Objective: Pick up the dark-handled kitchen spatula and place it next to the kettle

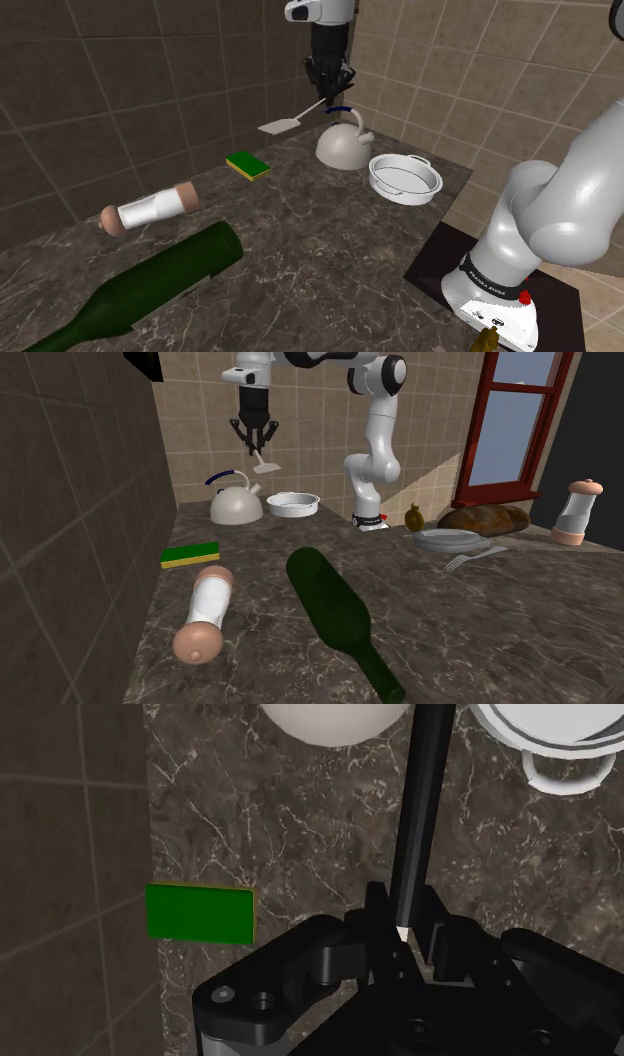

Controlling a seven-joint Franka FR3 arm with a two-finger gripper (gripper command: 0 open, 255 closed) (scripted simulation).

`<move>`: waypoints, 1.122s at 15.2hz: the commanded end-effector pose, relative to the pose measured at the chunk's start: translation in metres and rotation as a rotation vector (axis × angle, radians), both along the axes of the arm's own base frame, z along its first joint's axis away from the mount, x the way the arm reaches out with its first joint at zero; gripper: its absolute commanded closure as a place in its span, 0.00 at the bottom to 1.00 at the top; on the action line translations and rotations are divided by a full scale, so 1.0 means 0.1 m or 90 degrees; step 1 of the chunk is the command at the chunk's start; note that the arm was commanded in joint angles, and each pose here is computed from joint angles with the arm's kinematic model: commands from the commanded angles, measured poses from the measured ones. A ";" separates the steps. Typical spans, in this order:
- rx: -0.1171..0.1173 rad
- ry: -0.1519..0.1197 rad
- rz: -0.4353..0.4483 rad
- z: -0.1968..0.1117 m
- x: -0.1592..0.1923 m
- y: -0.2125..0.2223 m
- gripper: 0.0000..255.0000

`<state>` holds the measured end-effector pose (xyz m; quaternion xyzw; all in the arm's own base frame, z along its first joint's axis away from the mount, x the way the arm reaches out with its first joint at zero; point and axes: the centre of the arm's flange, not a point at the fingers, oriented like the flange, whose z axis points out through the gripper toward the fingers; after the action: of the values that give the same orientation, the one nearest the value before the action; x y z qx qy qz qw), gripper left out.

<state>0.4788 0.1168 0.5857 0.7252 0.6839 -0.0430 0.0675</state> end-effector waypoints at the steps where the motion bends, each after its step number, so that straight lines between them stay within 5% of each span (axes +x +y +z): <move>1: 0.000 0.000 0.001 0.01 -0.06 -0.26 1.00; 17: 0.000 0.000 0.001 0.01 -0.54 -2.32 1.00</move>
<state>0.4274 -0.1029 0.5897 0.7252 0.6839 -0.0425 0.0675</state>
